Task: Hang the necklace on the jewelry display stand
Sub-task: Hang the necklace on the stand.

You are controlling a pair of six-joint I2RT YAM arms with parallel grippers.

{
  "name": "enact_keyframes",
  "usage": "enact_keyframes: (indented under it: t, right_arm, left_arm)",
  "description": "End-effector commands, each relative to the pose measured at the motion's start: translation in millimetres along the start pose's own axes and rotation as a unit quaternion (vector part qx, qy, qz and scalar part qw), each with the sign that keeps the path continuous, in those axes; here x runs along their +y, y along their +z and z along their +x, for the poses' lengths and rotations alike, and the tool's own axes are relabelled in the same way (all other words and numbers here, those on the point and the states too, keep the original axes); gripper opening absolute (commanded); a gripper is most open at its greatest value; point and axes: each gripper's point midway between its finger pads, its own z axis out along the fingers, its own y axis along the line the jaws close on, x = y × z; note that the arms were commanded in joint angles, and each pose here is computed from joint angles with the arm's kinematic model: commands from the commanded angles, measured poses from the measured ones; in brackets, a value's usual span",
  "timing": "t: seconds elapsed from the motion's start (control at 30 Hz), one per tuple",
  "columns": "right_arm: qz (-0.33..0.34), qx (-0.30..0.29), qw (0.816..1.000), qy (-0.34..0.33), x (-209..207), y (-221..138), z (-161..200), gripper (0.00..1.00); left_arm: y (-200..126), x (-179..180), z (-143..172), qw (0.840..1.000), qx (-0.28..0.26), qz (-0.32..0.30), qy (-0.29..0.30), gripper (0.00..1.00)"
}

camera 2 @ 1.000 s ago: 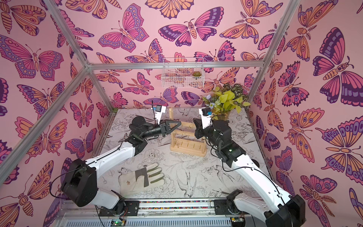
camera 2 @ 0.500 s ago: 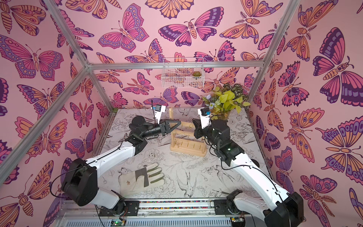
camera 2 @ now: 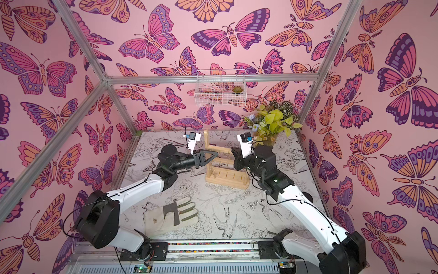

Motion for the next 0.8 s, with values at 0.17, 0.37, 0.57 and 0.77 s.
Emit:
enact_keyframes:
  t: [0.17, 0.37, 0.57, 0.77]
  right_arm:
    - [-0.006, 0.006, 1.0, 0.016, 1.5, -8.5, 5.7, 0.04]
    - [-0.019, 0.026, 0.999, 0.018, 5.9, -7.6, 12.2, 0.05]
    - [-0.037, 0.049, 0.998, 0.032, 11.4, -9.1, 27.8, 0.08]
    - [-0.037, 0.067, 0.996, 0.036, 10.8, -8.4, 39.3, 0.14]
  left_arm:
    - [-7.2, -16.2, -0.2, 1.0, -0.009, 0.017, 0.016, 0.0]
    - [-7.3, -10.1, 11.8, 1.0, 0.001, 0.012, 0.001, 0.0]
    - [-9.0, 2.9, 29.9, 1.0, 0.011, -0.004, -0.019, 0.0]
    - [-6.8, 12.0, 36.8, 0.999, 0.013, -0.017, -0.027, 0.0]
